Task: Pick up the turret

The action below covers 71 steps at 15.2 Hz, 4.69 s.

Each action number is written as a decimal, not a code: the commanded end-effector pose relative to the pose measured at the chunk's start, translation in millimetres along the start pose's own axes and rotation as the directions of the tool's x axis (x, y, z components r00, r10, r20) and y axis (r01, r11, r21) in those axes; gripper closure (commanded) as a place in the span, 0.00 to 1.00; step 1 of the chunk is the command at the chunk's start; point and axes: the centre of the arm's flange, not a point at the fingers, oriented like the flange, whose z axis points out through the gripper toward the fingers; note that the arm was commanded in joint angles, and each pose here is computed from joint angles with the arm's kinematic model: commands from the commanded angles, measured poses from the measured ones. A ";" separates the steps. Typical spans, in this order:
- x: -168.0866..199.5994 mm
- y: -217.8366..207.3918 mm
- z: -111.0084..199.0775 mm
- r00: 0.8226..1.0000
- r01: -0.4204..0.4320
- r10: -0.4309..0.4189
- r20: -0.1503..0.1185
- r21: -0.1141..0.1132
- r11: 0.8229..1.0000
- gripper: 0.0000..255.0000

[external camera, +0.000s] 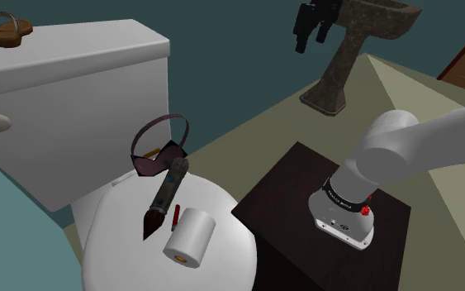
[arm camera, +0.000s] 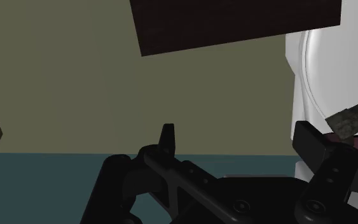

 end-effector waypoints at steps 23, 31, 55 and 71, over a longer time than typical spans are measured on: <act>14.3 -187.6 195.3 0.934 -0.357 0.354 0.048 0.170 0.919 0.00; 36.4 -261.0 257.9 0.879 -0.476 0.470 0.080 0.225 0.850 0.00; 103.6 -402.6 401.9 0.737 -0.669 0.657 0.158 0.311 0.675 0.00; 103.0 -399.2 375.7 0.737 -0.669 0.657 0.158 0.311 0.675 1.00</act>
